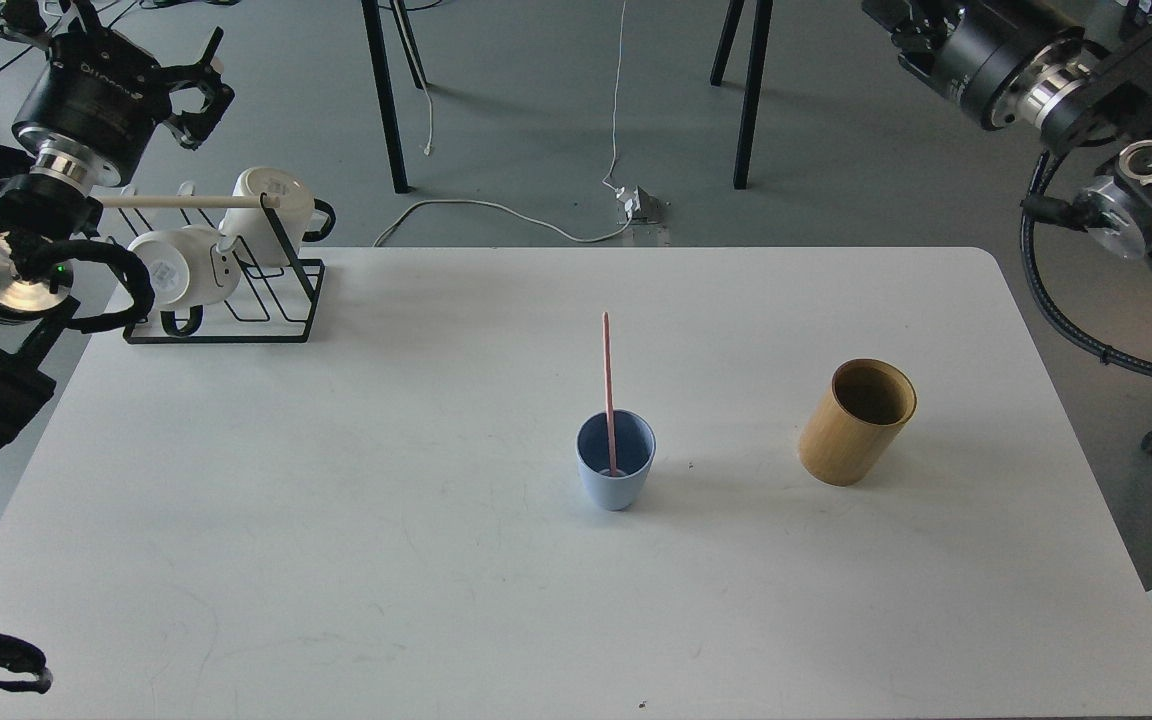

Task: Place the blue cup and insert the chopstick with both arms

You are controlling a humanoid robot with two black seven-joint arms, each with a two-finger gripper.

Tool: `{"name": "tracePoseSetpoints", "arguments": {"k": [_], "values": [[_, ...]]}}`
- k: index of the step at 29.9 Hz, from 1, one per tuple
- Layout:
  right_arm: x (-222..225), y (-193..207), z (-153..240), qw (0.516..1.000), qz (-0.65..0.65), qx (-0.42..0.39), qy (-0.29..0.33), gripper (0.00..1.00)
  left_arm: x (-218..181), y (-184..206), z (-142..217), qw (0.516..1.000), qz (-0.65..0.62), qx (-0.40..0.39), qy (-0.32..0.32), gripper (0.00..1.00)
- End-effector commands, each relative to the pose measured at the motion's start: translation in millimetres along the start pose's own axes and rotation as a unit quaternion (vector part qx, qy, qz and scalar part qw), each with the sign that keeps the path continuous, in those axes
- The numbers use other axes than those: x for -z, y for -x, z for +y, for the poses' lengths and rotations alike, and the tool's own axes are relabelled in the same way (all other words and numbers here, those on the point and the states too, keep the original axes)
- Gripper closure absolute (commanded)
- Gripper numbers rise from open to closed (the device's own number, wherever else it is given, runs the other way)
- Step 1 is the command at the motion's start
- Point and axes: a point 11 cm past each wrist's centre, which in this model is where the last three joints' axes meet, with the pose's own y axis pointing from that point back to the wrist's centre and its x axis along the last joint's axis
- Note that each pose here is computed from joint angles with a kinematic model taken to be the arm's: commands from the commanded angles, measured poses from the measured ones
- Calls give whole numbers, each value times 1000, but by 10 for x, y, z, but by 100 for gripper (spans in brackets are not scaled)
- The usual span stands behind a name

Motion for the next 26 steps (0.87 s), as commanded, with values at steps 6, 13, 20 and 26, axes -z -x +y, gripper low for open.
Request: {"name": "tracePoseSetpoints", "arguments": {"k": [6, 13, 20, 26], "values": [[-321, -449, 130, 959, -277, -58, -11, 0, 295, 96, -130, 999, 36, -5, 3, 0], [-367, -651, 243, 883, -455, -58, -96, 0, 276, 146, -169, 999, 37, 0, 7, 0], [-522, -508, 239, 846, -518, -52, -117, 0, 229, 184, -201, 999, 36, 5, 12, 0], [-646, -597, 308, 840, -523, -79, -120, 0, 213, 184, -204, 999, 38, 5, 15, 0]]}}
